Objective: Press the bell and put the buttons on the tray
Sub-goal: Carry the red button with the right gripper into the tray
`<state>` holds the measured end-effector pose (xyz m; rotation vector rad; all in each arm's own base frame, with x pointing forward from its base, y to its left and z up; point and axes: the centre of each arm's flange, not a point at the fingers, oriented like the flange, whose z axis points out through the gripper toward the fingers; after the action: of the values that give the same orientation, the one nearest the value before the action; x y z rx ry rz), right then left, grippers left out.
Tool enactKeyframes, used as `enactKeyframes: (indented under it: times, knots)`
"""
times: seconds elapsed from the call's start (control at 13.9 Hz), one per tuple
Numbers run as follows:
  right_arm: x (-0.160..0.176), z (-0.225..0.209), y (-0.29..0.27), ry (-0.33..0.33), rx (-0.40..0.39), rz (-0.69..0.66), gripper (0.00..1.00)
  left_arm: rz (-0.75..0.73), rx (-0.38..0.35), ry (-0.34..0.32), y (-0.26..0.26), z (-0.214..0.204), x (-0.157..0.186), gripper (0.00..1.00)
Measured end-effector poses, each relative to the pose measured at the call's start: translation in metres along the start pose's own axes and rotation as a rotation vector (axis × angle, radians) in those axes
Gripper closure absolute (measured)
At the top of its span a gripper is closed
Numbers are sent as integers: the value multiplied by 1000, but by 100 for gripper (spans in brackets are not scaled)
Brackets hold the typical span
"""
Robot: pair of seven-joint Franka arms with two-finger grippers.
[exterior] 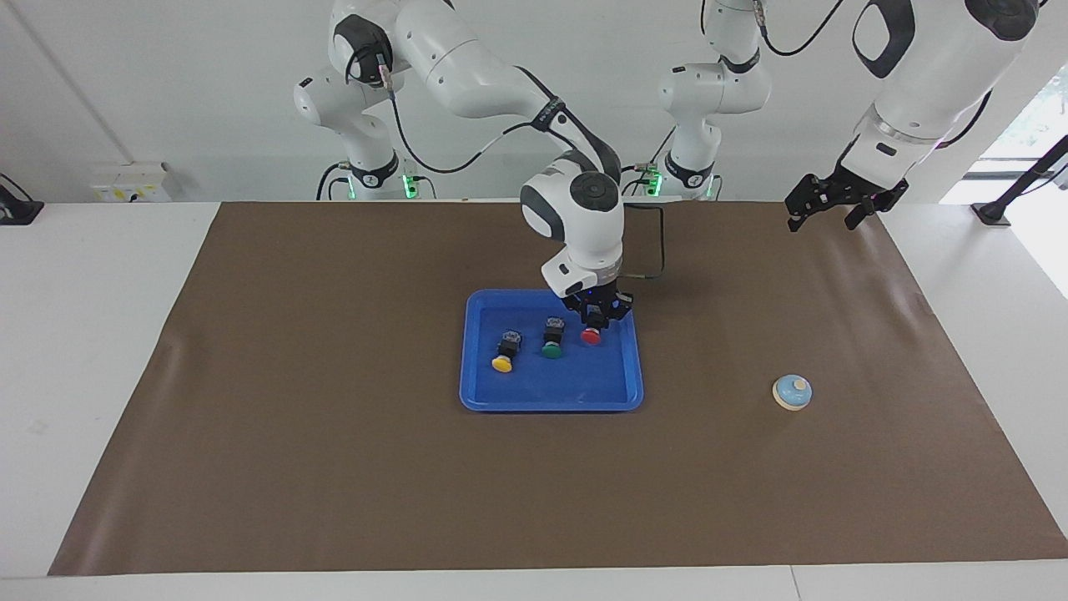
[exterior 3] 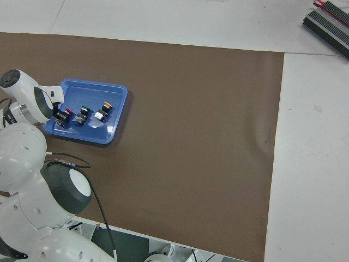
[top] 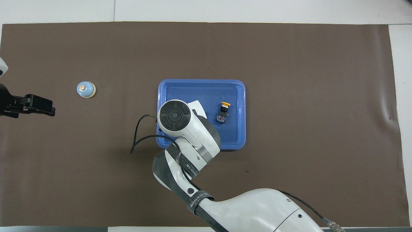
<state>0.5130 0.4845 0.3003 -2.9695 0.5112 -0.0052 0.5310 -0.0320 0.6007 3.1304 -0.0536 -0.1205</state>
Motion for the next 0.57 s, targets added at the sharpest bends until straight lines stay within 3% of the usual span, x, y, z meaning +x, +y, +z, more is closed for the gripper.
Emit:
enactKeyframes:
  times: [0.14, 0.29, 0.5, 0.57]
  knots:
    - [0, -1, 0, 0, 1, 0, 56, 0, 0, 0, 0, 0, 0, 0]
    - [-1, -1, 0, -1, -1, -1, 40, 0, 0, 0, 0, 0, 0, 0]
    - [3, -14, -1, -16, -32, 9, 4, 0, 0, 0, 0, 0, 0, 0]
    - [10, -26, 1, -18, -45, 19, 0, 0, 0, 0, 0, 0, 0, 0]
